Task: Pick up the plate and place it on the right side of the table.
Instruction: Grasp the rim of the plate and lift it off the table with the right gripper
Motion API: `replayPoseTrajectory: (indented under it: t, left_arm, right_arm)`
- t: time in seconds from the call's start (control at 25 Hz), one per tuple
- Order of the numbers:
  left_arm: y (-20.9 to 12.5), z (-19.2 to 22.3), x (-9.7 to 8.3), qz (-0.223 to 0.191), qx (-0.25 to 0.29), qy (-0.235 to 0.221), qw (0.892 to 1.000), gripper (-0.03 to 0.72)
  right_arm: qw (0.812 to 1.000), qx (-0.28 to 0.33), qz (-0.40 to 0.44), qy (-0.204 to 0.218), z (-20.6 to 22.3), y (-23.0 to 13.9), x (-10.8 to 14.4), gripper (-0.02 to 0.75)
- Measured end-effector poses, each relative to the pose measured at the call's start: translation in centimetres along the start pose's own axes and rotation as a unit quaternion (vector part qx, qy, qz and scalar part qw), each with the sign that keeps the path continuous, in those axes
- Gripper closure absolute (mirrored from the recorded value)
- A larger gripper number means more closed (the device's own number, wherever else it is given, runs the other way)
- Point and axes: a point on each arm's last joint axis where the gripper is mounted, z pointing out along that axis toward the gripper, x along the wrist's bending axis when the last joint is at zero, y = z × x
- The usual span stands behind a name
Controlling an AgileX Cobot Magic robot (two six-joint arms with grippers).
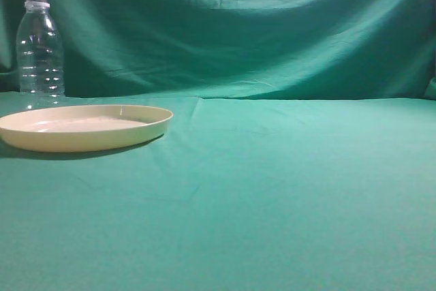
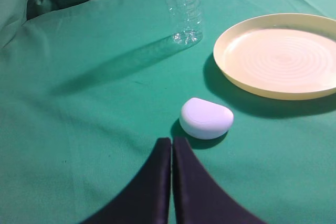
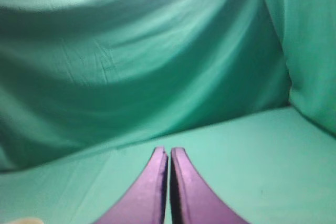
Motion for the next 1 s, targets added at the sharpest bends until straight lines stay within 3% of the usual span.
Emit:
replayPoseTrajectory:
  t: [0.16, 0.32, 0.76, 0.88, 1.0]
  left_arm:
    - [0.0, 0.0, 0.0, 0.0, 0.0, 0.0, 1.0, 0.688]
    - [0.0, 0.0, 0.0, 0.0, 0.0, 0.0, 1.0, 0.688]
    - [0.0, 0.0, 0.0, 0.0, 0.0, 0.0, 1.0, 0.688]
    - [0.0, 0.0, 0.0, 0.0, 0.0, 0.0, 1.0, 0.688]
    - [0.0, 0.0, 0.0, 0.0, 0.0, 0.0, 1.0, 0.688]
  right_arm:
    - [0.995, 0.1, -0.016, -0.02, 1.6, 2.0, 0.8, 0.738]
    - [0.987, 0.158, -0.018, -0.035, 4.2, 3.5, 1.3, 0.738]
    - [0.979, 0.194, -0.035, -0.048, 8.1, 3.6, 1.2, 0.738]
    - [0.961, 0.259, -0.089, -0.027, 9.5, 4.5, 2.2, 0.738]
    - [0.92, 0.365, -0.143, 0.01, 11.6, 5.2, 3.7, 0.738]
